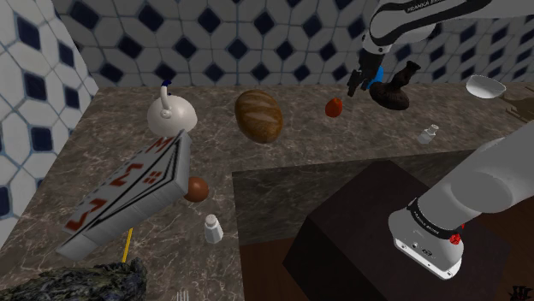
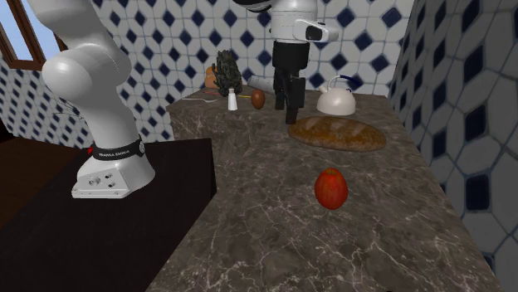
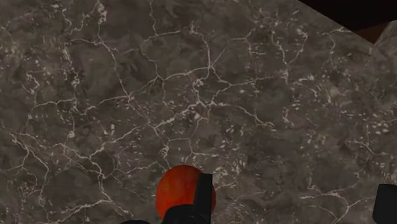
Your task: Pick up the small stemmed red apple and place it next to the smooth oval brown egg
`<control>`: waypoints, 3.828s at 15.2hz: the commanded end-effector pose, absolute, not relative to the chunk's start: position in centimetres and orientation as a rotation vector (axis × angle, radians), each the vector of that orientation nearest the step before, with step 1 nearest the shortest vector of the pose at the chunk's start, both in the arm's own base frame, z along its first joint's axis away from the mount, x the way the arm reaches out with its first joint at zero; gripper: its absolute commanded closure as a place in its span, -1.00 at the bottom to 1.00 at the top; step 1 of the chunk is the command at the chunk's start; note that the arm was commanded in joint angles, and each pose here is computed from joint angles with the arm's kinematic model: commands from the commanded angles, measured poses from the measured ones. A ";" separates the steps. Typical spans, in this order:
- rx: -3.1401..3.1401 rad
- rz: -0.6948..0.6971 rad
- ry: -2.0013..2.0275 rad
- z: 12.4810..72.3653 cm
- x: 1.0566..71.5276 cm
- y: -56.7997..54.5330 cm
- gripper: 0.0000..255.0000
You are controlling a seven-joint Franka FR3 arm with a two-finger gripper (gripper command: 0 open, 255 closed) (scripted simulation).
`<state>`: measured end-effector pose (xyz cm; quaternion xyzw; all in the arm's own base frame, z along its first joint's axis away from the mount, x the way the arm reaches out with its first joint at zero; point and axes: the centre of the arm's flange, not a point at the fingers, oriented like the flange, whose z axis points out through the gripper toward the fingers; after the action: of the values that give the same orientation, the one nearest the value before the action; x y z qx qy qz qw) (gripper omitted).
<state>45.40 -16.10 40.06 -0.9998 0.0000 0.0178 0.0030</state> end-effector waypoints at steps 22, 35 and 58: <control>-3.071 -0.003 0.149 25.8 53.6 -24.9 -1.00; -3.071 -0.003 0.149 25.8 53.7 -24.9 1.00; -3.071 -0.003 0.149 36.9 53.6 -24.9 1.00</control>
<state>53.60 -24.98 36.36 -0.9983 0.0484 -0.0011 0.0333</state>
